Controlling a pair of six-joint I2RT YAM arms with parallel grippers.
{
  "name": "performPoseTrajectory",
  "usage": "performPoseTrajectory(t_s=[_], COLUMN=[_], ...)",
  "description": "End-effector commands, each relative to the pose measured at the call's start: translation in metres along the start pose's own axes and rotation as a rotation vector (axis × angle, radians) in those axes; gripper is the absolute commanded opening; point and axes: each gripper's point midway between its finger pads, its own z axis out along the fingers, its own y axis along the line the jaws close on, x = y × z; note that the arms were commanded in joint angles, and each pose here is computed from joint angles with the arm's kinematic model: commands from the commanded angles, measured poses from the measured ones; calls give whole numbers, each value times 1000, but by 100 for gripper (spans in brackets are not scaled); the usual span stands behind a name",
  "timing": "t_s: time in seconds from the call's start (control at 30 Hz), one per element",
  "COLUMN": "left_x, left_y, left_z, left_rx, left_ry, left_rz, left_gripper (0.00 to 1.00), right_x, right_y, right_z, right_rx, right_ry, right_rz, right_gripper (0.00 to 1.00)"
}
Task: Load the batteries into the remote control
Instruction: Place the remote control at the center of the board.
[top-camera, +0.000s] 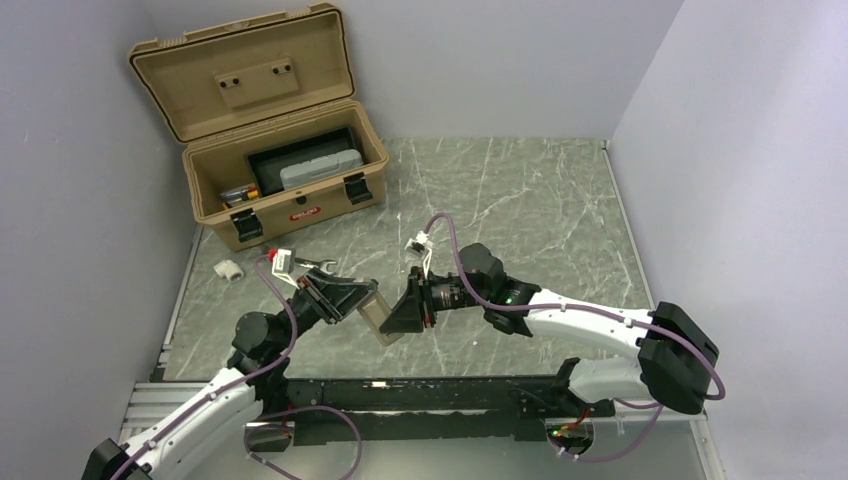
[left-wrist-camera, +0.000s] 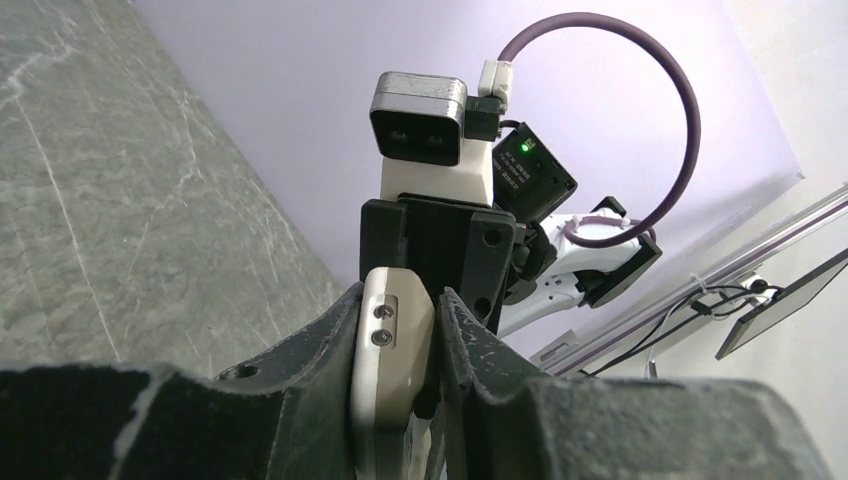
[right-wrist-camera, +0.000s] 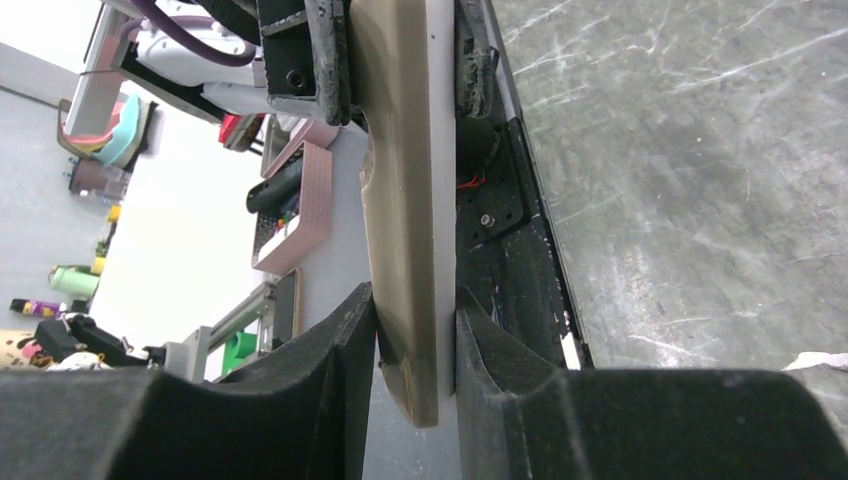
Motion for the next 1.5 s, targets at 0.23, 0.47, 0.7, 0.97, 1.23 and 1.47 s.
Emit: performPoseTrajectory(t_s=[0.23,0.47,0.7,0.97,1.23,1.47], left_x=[-11,-10,-23,-25,-24,-22], left_y=[-1,50,87,93,93,95], left_z=[2,-19,-68,-80,-89,-91], left_rx=[-57,-362,-745,-843,-850,-857], left_ry=[-30,-42,-40,-12,-32,-28], left_rz=[29,12,126,157,148,141], left_gripper=[98,99,99,99,99,99], right_x=[-29,-45,-9,30,58,74], right_y=[2,-47,-140,-177,-198,-200], right_z=[-11,-46,-120,-138,-122,-101], right_rx=[70,450,1138,1531,1572,1540], right_ry=[-142,-226,-32,204,283,324], right_rz=[-70,-90,-73,-169,-178,-184], right_gripper=[0,0,0,0,3,29])
